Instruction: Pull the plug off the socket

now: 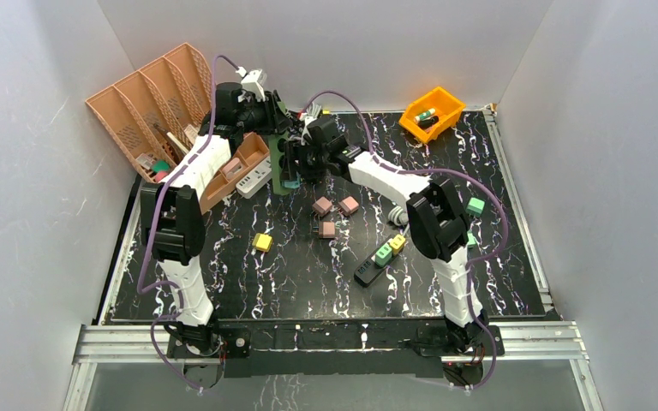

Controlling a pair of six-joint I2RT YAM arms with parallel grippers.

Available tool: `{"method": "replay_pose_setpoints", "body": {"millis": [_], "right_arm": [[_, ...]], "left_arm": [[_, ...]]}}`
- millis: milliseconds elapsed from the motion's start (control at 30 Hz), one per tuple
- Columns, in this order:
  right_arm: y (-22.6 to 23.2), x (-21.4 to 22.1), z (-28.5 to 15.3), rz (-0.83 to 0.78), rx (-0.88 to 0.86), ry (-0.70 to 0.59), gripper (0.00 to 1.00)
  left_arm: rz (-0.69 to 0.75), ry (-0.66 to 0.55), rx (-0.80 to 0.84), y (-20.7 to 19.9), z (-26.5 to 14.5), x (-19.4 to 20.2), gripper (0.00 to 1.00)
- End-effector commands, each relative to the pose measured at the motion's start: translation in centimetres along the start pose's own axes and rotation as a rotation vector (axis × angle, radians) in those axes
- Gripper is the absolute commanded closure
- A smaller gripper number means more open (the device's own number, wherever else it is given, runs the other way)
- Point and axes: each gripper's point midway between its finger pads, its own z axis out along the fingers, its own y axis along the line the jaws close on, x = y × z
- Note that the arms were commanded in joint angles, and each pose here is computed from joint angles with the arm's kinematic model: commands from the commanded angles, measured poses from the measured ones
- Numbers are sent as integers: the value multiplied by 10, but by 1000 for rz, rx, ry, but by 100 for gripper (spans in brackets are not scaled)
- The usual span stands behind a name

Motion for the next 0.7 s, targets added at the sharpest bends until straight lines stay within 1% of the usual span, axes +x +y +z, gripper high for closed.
{"method": "replay_pose_setpoints", "body": {"millis": [0, 100, 167, 200, 400, 500, 600, 667], "right_arm": [[23, -24, -5, -24, -47, -61, 38], [24, -26, -6, -27, -54, -64, 67], [25, -26, -8, -29, -56, -62, 97], [27, -26, -10, -31, -57, -59, 100], [24, -30, -32, -57, -5, -82, 100], [17, -37, -45, -139, 122, -125, 100], [19, -39, -59, -243, 196, -152, 100], [32, -35, -64, -272, 115, -144, 100]], "left_arm": [[98, -179, 68, -43, -35, -76, 100], [108, -181, 60, -41, -36, -77, 100], [120, -180, 42, -37, -35, -76, 100], [127, -179, 31, -35, -35, -76, 100], [200, -148, -62, -14, -31, -75, 100], [251, -120, -104, -3, -28, -71, 100], [293, -90, -139, 9, -23, -66, 100], [319, -74, -150, 13, -22, -64, 100]]}}
